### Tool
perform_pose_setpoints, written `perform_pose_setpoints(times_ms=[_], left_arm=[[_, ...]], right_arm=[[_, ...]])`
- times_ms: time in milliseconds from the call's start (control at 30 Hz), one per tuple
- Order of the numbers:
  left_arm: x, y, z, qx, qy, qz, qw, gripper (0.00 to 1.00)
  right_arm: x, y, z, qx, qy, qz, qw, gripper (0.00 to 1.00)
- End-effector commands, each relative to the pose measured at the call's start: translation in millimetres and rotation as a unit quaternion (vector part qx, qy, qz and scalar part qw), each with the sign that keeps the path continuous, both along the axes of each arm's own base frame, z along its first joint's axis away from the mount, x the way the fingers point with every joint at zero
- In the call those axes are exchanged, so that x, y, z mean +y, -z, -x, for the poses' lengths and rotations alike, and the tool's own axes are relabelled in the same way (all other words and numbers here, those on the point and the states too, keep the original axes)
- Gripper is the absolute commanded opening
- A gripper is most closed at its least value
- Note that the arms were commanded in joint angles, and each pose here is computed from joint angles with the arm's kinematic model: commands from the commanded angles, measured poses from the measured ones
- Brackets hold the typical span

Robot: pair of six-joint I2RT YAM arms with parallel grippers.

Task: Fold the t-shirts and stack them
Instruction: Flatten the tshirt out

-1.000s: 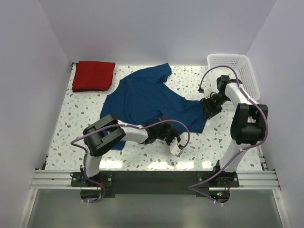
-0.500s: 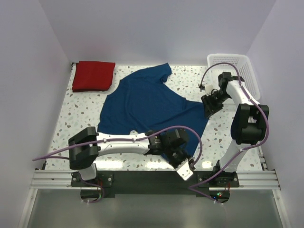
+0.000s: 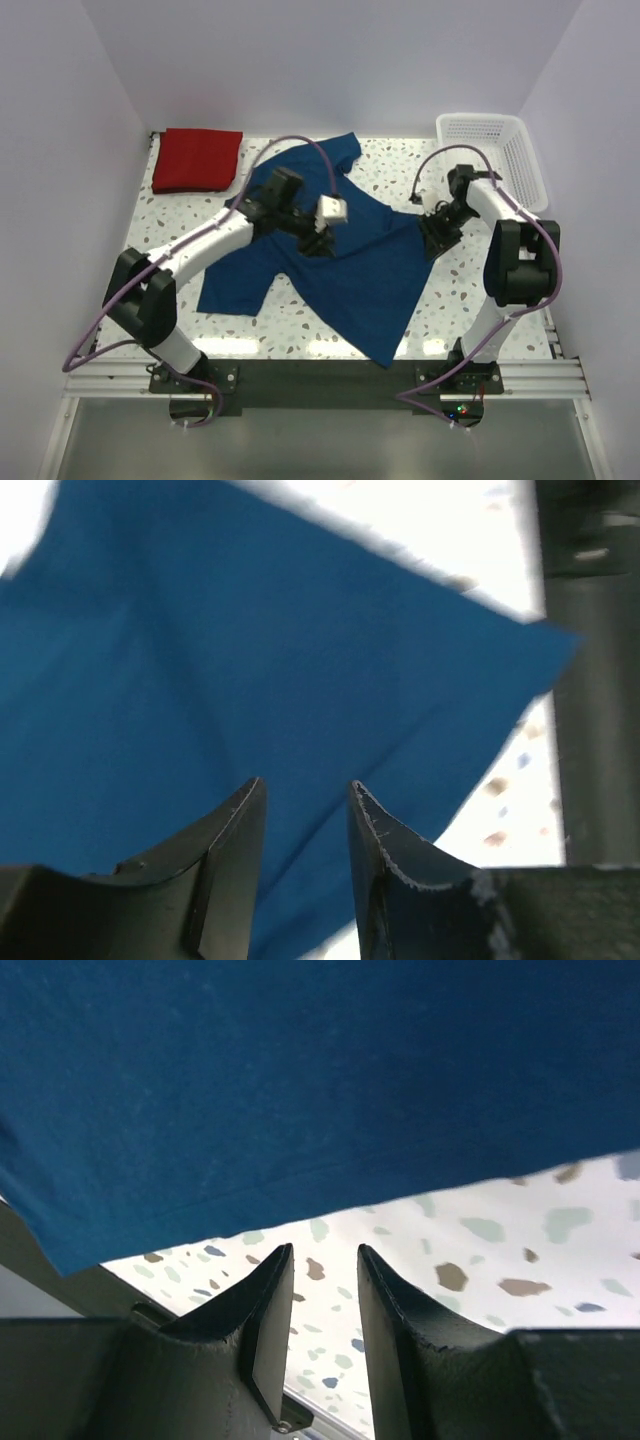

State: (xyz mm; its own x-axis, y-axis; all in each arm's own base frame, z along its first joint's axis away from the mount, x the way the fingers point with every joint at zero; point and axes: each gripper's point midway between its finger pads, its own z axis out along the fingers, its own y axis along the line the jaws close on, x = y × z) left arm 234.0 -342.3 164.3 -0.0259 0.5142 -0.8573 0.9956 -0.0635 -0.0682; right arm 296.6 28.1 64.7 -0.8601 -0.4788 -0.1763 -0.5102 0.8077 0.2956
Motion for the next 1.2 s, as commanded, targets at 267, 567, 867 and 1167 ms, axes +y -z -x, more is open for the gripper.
perform_pose_setpoints(times_ms=[267, 567, 867, 1167], left_arm=[[251, 87, -52, 0.067, -0.167, -0.250, 0.951, 0.38], [317, 153, -22, 0.028, -0.185, -0.375, 0.908, 0.35], [344, 156, 64, 0.027, -0.077, -0.437, 0.896, 0.31], [274, 70, -28, 0.002, -0.146, -0.264, 0.953, 0.38]], right_arm=[[14, 29, -14, -0.039, -0.051, 0.088, 0.994, 0.34], [-7, 59, -30, -0.024, -0.058, 0.150, 0.987, 0.33], [-17, 58, -30, -0.024, -0.077, 0.173, 0.982, 0.33], [-17, 42, -34, -0.033, -0.082, 0.168, 0.982, 0.33]])
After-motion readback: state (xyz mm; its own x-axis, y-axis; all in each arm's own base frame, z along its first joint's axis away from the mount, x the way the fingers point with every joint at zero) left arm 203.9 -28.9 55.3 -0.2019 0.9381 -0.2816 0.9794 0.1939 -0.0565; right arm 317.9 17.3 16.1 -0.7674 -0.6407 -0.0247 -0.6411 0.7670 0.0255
